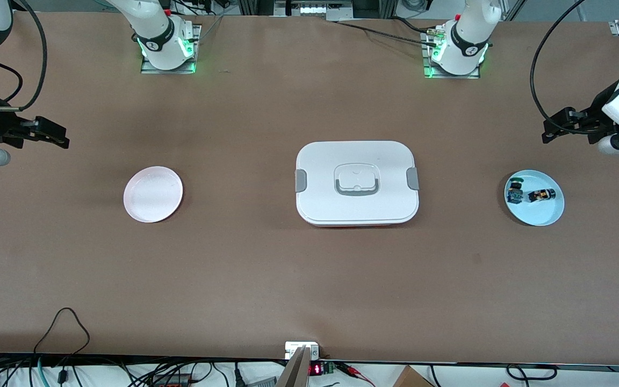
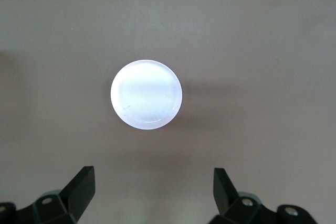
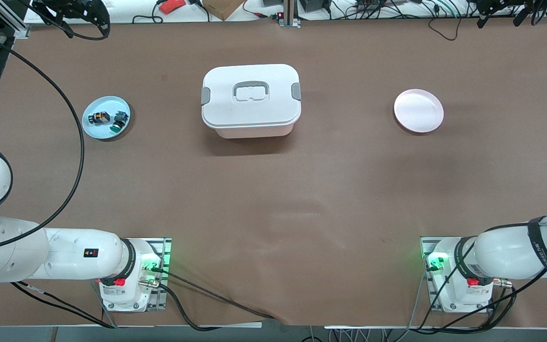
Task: Transfer orange switch to right arm and place
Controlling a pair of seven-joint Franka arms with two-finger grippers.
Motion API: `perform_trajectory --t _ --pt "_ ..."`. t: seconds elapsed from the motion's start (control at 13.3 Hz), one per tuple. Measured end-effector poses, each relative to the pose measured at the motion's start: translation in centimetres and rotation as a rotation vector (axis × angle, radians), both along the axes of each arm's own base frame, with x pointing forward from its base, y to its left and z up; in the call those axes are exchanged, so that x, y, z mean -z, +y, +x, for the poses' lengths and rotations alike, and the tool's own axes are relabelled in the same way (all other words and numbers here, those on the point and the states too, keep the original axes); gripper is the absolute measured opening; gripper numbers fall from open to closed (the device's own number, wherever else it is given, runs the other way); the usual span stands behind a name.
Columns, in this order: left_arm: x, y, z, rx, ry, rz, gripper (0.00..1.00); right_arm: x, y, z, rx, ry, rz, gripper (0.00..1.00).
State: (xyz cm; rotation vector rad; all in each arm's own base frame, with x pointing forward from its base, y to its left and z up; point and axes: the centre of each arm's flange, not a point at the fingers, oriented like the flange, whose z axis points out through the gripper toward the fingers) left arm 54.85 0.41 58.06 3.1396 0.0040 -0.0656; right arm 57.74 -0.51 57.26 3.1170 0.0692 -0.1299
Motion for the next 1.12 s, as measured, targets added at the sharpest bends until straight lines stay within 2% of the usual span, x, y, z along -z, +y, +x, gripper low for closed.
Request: perform_trajectory --t 0.9,1.12 --pt "0.02 0.21 0.05 -0.004 0.000 0.000 1.00 -0.04 0.21 0.00 -0.011 -0.001 0.003 1.00" --pt "0.22 0.22 -0.12 -0.004 0.020 0.000 1.00 -0.04 0.33 0.01 -0.014 -0.001 0.003 1.00"
